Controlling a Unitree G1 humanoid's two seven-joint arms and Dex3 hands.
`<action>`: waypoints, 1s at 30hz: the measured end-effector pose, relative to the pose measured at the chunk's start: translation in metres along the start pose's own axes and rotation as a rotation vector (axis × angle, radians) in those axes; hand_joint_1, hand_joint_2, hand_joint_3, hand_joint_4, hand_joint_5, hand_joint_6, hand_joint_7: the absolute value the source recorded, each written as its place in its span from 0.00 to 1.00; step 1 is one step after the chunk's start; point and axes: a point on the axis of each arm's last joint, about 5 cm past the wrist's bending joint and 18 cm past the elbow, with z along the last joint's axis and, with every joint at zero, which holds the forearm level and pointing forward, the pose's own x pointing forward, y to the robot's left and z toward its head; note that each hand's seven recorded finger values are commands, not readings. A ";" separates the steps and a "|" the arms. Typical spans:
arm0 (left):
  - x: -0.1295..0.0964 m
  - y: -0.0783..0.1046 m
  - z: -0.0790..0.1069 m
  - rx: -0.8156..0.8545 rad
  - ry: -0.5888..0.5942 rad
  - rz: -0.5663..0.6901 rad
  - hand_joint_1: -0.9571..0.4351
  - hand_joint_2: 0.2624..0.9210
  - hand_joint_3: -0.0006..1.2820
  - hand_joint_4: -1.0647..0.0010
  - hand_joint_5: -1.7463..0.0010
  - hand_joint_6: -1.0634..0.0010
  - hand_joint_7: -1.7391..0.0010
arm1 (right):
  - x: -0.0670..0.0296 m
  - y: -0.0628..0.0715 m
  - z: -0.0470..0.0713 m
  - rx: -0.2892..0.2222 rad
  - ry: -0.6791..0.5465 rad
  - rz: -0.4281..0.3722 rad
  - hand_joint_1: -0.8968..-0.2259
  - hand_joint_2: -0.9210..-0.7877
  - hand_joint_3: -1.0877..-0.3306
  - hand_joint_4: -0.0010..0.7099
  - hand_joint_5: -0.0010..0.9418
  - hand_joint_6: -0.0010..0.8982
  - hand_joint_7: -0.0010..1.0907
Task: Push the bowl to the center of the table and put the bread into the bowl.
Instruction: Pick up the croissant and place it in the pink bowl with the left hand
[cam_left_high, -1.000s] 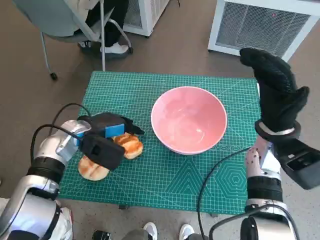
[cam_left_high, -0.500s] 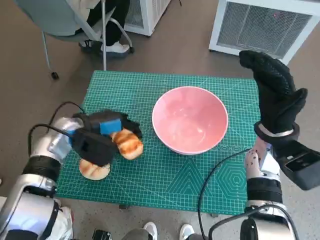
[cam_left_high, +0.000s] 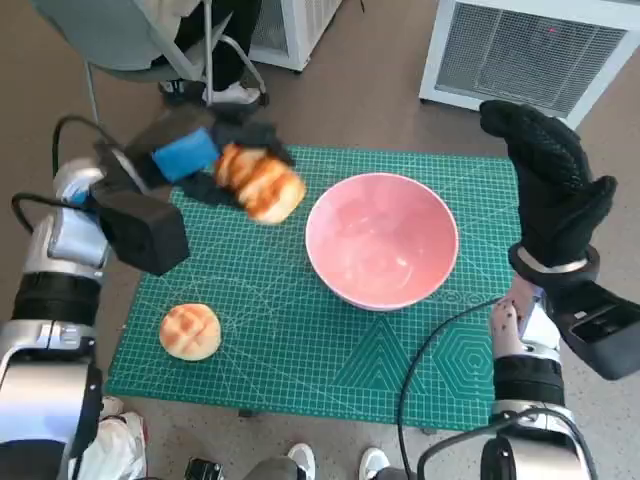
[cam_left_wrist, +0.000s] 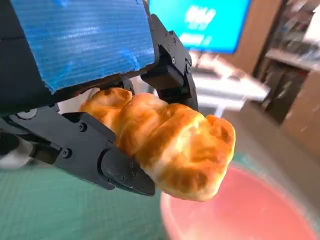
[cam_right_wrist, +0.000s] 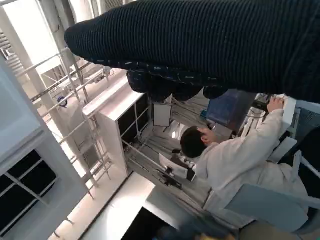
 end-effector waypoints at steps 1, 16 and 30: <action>0.003 0.000 0.003 0.002 -0.012 0.004 0.69 0.99 0.02 0.39 0.35 0.27 0.38 | 0.0001 0.000 0.000 0.001 -0.001 0.000 0.42 0.00 0.42 0.48 0.00 0.35 0.14; 0.054 -0.021 0.021 0.010 -0.072 -0.066 0.69 1.00 0.04 0.39 0.31 0.33 0.38 | 0.0011 0.001 0.001 0.004 -0.013 -0.003 0.41 0.00 0.42 0.48 0.00 0.35 0.13; 0.077 -0.057 0.025 -0.052 -0.016 -0.190 0.69 1.00 0.12 0.54 0.29 0.40 0.27 | -0.0003 0.001 0.005 0.004 -0.017 -0.010 0.41 0.00 0.41 0.48 0.00 0.35 0.13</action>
